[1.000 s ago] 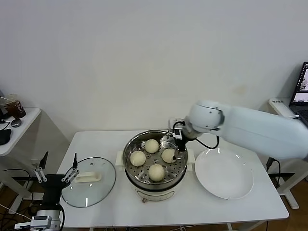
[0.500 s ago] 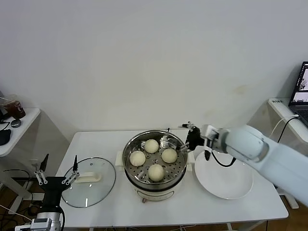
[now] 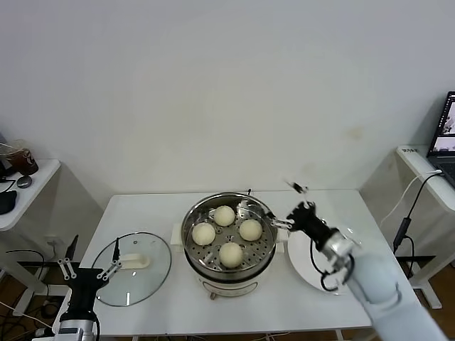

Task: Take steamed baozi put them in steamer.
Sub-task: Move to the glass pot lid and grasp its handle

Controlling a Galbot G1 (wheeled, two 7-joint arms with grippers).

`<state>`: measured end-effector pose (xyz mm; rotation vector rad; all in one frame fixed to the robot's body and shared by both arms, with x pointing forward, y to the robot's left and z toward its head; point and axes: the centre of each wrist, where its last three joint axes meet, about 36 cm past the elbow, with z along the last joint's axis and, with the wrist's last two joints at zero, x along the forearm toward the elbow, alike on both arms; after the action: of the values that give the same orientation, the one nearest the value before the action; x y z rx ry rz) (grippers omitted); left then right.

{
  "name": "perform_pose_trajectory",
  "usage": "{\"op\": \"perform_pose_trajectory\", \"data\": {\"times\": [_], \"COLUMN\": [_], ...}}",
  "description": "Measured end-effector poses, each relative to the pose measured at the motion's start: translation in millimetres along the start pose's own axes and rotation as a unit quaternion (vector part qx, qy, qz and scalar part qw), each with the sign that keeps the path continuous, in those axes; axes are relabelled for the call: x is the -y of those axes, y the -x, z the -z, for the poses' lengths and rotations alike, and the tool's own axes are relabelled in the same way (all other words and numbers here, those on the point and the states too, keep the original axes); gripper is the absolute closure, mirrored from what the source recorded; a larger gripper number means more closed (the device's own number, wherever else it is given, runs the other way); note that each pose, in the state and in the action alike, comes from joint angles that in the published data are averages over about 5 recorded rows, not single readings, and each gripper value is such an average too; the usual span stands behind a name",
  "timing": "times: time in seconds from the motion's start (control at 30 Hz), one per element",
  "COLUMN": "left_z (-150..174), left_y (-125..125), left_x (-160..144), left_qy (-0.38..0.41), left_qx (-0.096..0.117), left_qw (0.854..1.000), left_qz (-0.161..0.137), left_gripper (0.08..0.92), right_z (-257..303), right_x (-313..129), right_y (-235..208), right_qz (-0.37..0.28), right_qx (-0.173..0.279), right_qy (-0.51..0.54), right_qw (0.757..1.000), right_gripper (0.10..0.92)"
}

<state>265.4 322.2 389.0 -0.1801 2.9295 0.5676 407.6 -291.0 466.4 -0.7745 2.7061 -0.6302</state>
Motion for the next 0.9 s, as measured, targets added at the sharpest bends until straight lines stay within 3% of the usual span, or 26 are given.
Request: {"op": "perform_pose_trajectory", "data": {"times": [0.23,0.37,0.5,0.63,0.9], "left_z": [-17,-36,-59,-80,-113], "left_y": [-3,-9,-16,-16,0], "left_x": [-9,-22,-35,-45,-55], "left_qy": [0.094,0.200,0.310,0.403,0.517], "left_qx": [-0.018,-0.027,-0.028,-0.015,0.013], "left_qw": [0.995,0.979,0.949,0.911,0.841], "left_qz": [0.005,-0.009,-0.044,-0.085,-0.157], "left_gripper": [0.177,0.177,0.177,0.177,0.177], "right_z": [-23,-26,-28,-30,-36], "right_x": [-27,-35,-40,-46,-57], "right_y": [-69,-103,-130,-153,-178], "right_qz": [-0.130,-0.191,-0.242,-0.279,-0.318], "right_qx": [-0.010,-0.027,-0.042,-0.060,-0.088], "right_qy": [0.036,0.041,0.045,0.050,0.059], "right_qw": [0.991,0.980,0.968,0.957,0.942], "right_gripper": [0.200,0.200,0.200,0.200,0.200]}}
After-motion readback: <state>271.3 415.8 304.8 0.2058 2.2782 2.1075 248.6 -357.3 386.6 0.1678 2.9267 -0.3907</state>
